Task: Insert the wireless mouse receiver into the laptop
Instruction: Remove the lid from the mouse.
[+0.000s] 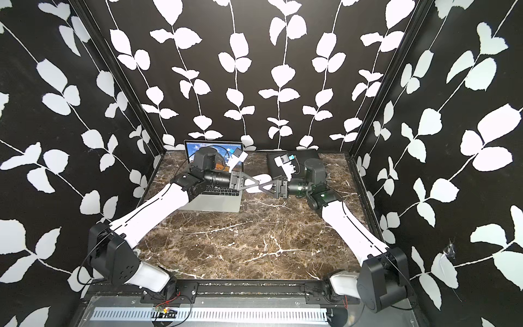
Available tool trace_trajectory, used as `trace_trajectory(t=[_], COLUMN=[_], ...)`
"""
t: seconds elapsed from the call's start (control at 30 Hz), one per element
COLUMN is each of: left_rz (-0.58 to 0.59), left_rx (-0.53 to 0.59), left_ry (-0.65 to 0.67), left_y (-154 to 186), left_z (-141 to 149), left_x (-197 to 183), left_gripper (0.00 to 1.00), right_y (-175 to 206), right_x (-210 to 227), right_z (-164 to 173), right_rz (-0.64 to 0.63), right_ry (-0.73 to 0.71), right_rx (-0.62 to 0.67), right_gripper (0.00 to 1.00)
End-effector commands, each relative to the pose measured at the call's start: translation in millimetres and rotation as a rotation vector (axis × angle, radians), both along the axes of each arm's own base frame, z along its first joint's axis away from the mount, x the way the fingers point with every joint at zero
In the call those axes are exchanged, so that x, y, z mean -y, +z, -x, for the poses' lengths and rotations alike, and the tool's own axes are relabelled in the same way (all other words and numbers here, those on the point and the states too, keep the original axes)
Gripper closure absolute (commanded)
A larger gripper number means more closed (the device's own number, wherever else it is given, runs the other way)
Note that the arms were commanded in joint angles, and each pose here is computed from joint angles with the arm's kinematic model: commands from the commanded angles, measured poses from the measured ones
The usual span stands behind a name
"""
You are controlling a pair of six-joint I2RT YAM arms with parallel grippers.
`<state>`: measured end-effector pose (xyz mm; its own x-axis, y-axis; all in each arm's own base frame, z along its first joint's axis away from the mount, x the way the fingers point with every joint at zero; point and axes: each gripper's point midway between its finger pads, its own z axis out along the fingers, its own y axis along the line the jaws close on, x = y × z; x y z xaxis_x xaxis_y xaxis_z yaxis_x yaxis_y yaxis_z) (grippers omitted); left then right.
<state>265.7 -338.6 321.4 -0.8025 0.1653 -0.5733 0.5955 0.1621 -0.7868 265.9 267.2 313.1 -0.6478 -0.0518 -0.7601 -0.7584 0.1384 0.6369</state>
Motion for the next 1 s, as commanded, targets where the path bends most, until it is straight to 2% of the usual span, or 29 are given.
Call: trace_trajectory(t=[0.0,0.13,0.33,0.53,0.63,0.73,0.97], left_rz=[0.034,0.033,0.010,-0.001,-0.005,-0.029,-0.090], left_rx=[0.043,0.042,0.037,0.035,0.024,0.015,-0.025], left_ry=[-0.012,-0.015,-0.034,-0.064,-0.056,-0.043,-0.032], left_y=[18.2,18.2,11.0,5.4,2.5,-5.3,-35.2], left_z=[0.2,1.2,7.8,14.3,11.7,11.3,12.1], left_x=[-0.4,-0.5,-3.8,-8.1,-11.2,-16.1,-21.6], left_gripper=[0.81,0.81,0.81,0.81,0.82,0.82,0.82], right_y=[2.6,1.2,5.1,9.8,8.1,-1.4,-17.6], right_x=[-2.1,-1.5,3.1,6.2,7.9,13.3,15.7], right_z=[3.7,1.1,-8.0,-12.1,-9.3,-7.7,-5.9], right_rz=[0.018,0.034,-0.001,-0.058,-0.043,-0.001,0.029], right_ry=[0.025,0.019,-0.018,-0.031,-0.034,-0.061,-0.071], right_rx=[0.034,0.027,-0.009,-0.060,-0.048,-0.045,-0.054], right_gripper=[0.45,0.58,0.64,0.65,0.64,0.58,0.57])
